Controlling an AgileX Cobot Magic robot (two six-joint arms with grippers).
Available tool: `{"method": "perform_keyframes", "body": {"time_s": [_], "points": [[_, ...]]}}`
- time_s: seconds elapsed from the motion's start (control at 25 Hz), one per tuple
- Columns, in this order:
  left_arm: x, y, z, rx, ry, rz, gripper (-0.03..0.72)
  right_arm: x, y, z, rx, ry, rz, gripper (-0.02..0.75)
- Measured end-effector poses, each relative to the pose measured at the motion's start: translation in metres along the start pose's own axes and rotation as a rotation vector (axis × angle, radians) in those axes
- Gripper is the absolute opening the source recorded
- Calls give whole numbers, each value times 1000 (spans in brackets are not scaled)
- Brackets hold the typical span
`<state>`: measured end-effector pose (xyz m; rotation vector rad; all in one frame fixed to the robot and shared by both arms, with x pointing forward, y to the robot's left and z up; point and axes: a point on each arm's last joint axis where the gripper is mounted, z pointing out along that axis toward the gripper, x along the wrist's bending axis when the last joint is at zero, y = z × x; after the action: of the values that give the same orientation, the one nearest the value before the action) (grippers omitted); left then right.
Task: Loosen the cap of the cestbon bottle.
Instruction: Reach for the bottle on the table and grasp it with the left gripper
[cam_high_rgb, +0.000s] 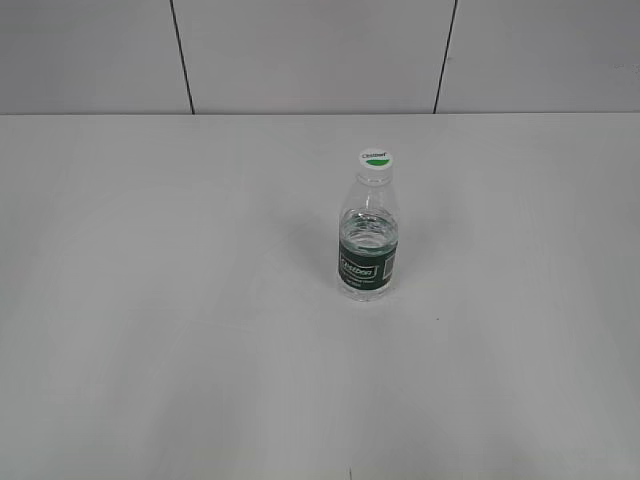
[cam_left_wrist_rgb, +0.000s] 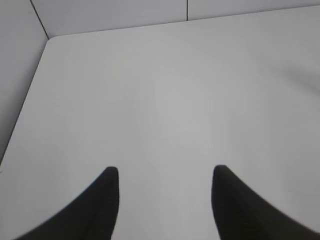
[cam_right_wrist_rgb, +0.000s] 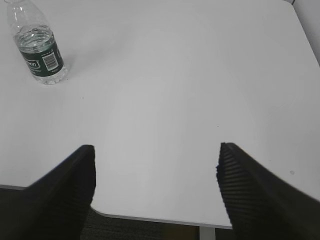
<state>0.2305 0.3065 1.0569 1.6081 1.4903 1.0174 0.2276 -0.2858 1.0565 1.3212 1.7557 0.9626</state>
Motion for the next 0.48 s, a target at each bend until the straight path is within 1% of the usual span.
{"method": "perform_keyframes", "body": {"time_s": [0.24, 0.48], "points": [[0, 0, 0, 0, 2, 1, 372, 0, -1, 1, 6, 3, 2, 581], [3, 0, 0, 0, 28, 15, 372, 0, -2, 2, 10, 5, 4, 581]]}}
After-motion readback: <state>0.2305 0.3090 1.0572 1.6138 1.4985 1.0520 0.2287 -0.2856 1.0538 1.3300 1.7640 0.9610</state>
